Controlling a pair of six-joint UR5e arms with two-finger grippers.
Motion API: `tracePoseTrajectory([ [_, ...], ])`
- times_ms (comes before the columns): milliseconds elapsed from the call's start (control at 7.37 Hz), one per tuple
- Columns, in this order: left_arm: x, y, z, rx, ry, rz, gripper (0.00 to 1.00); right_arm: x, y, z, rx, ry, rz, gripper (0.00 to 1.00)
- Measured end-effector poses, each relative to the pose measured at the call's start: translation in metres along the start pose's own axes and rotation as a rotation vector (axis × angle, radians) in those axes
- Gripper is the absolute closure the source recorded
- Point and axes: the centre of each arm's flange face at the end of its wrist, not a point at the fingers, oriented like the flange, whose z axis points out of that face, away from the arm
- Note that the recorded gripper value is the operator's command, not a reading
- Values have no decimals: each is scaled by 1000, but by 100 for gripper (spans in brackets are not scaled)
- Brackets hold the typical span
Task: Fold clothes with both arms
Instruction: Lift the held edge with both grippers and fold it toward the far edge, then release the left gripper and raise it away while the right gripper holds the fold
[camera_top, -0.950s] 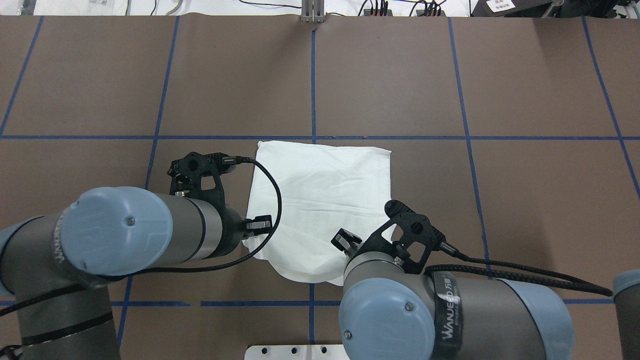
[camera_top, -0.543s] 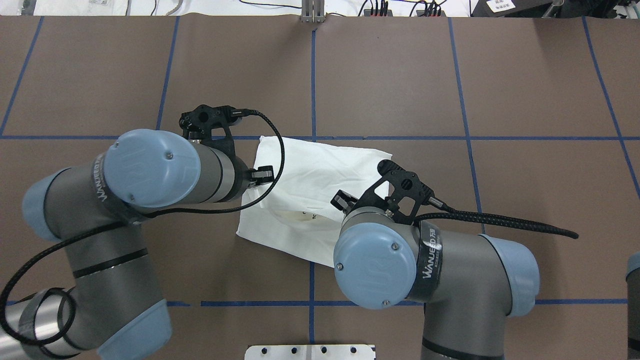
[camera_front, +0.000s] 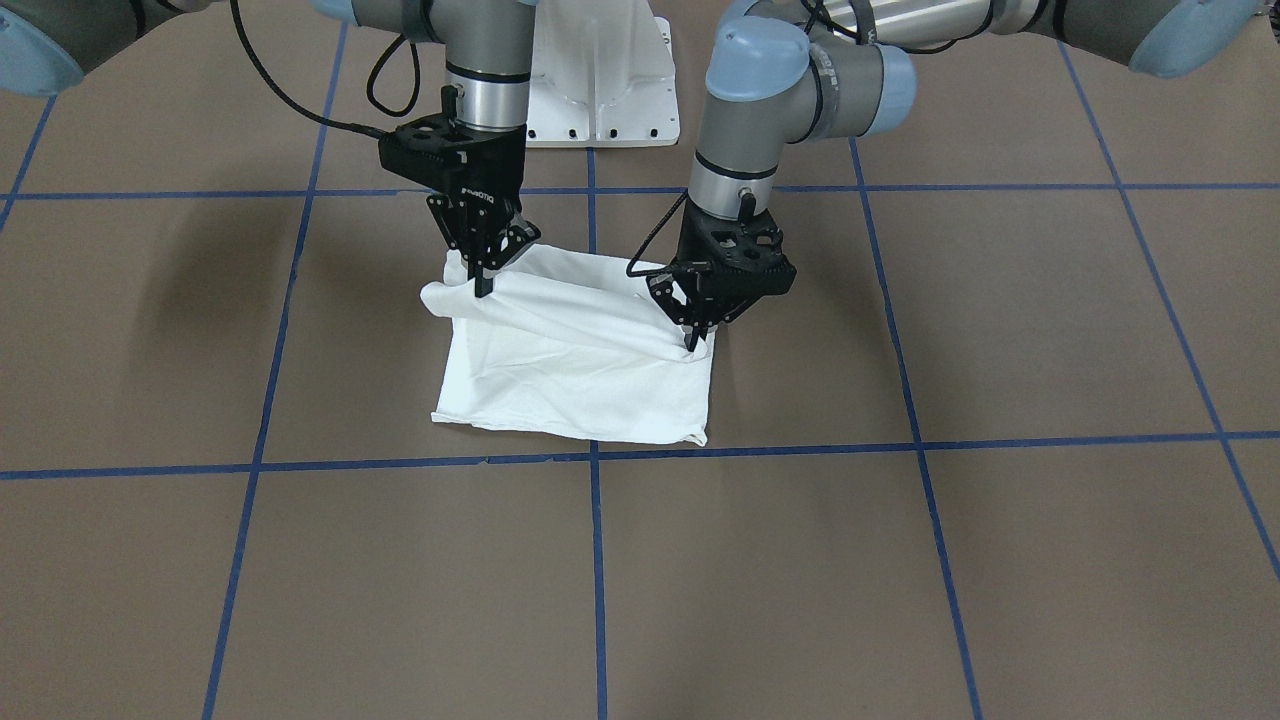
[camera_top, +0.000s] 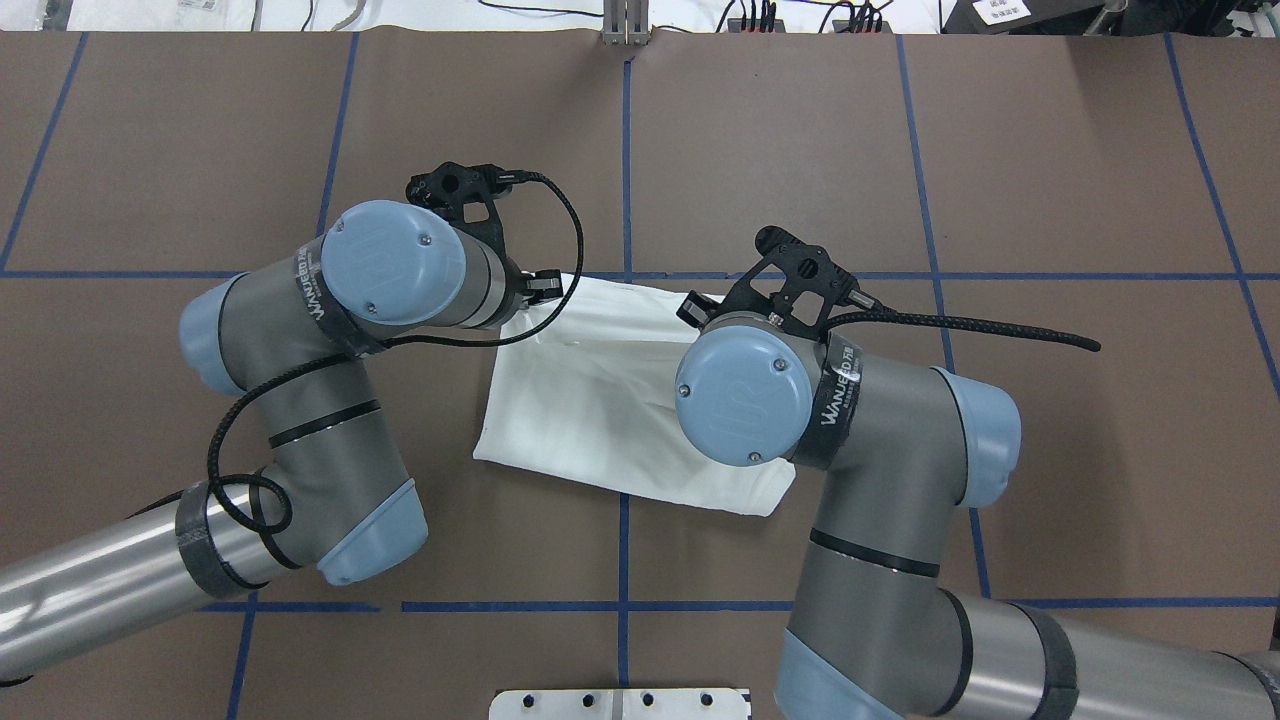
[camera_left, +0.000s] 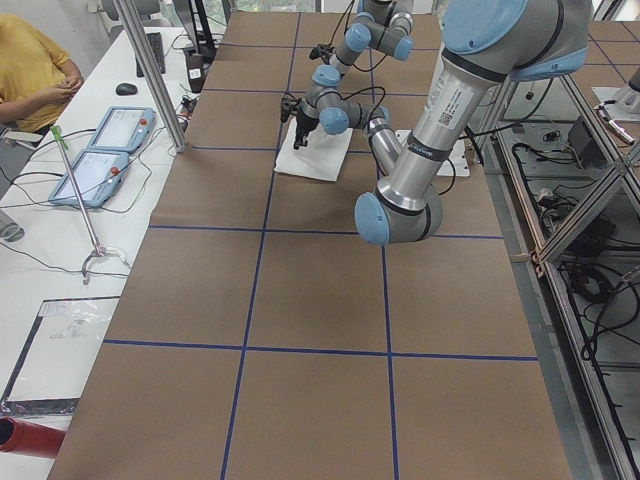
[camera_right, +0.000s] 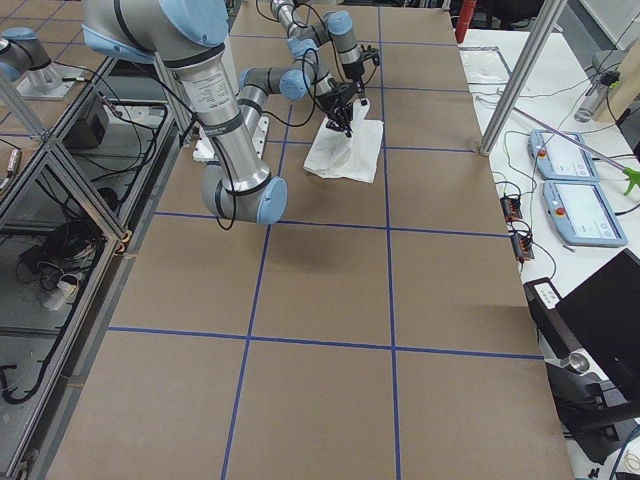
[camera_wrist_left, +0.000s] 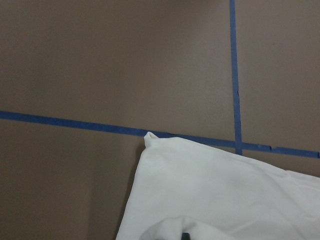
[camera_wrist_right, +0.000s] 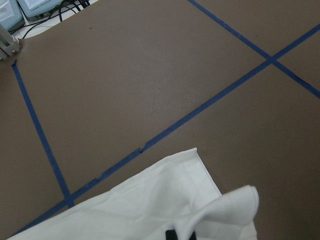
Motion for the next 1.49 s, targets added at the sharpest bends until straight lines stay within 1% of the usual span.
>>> tracePoseTrajectory([
  [136,-2,-4,21,11,-11,1,28,-8,1,32,11,-3,-13,71],
  [272,-6,-5,36,20,-21,7,1,-15,6,60,15,-9,-32,61],
  [407,-8,-6,41,25,-24,26,1,-21,10,75,14,-20,-51,49],
  [543,-9,-7,41,27,-21,57,1,-24,11,81,14,-29,-59,30],
  [679,-10,-8,39,28,-17,86,0,-26,9,84,13,-31,-62,0],
  [1086,-17,-6,27,31,2,124,0,-29,-1,78,-14,-36,-103,0],
  [1358,-27,1,17,30,16,130,0,-27,-8,62,-32,-63,-133,0],
  [1493,-28,8,19,23,13,135,0,-24,-10,56,-40,-70,-141,0],
])
